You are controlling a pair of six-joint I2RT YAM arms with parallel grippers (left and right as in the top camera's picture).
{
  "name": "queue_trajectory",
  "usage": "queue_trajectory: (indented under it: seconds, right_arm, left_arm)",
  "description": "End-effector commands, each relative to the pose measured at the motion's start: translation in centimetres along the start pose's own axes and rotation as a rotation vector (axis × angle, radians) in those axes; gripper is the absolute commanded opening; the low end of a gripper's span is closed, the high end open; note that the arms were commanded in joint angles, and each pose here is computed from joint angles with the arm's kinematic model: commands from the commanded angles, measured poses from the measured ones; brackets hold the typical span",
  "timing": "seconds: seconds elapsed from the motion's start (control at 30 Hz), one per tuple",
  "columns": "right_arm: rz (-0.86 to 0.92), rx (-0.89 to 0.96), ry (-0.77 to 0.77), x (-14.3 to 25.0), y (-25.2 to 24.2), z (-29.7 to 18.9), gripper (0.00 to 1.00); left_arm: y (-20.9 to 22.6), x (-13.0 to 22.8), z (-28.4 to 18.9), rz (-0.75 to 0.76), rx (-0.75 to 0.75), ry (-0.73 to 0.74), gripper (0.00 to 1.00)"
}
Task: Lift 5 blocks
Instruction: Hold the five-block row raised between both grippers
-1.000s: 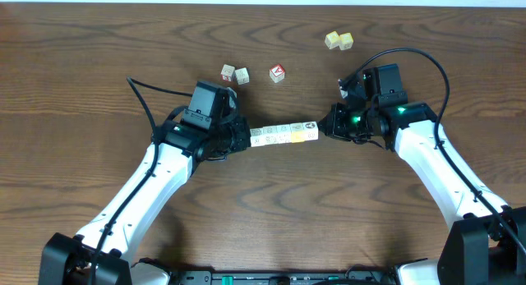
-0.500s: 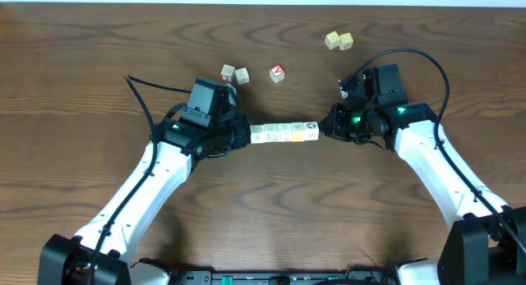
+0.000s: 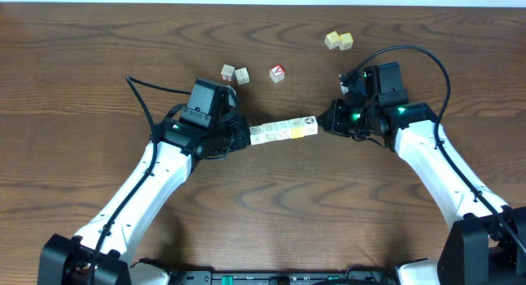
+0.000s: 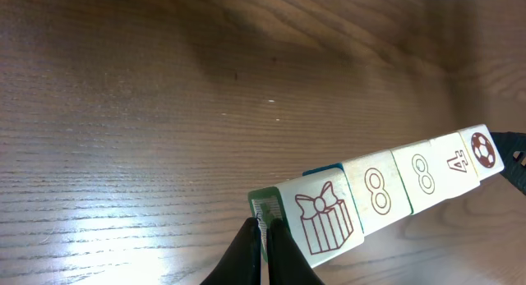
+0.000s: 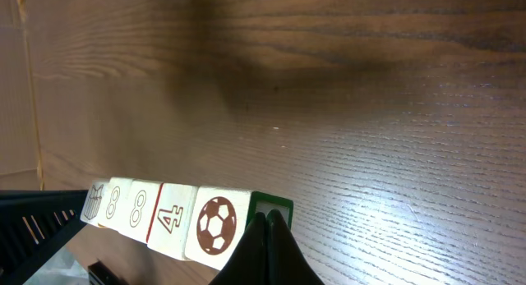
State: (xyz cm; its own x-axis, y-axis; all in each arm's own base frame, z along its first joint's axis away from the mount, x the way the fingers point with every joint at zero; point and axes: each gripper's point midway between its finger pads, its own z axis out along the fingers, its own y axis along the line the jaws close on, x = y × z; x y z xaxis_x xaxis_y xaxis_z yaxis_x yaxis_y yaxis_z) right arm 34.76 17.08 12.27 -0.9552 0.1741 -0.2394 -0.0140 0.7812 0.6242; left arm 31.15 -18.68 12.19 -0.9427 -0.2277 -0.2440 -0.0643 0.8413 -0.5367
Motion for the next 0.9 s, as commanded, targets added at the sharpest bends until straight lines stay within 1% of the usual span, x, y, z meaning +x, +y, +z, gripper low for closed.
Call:
queue_trajectory:
  seconds: [0.0,0.87]
  right_arm:
    - [-0.024,-0.199,0.108,2.41,4.68,-0.52,0.01]
    - [-0.021,-0.195,0.115,2.62,4.59,-0.51,0.01]
  left_arm:
    - [-4.67,0.27,-1.32,0.055,0.17,0.033,0.07]
    - [-4.67,0.27,-1.32,0.052,0.17,0.034,0.08]
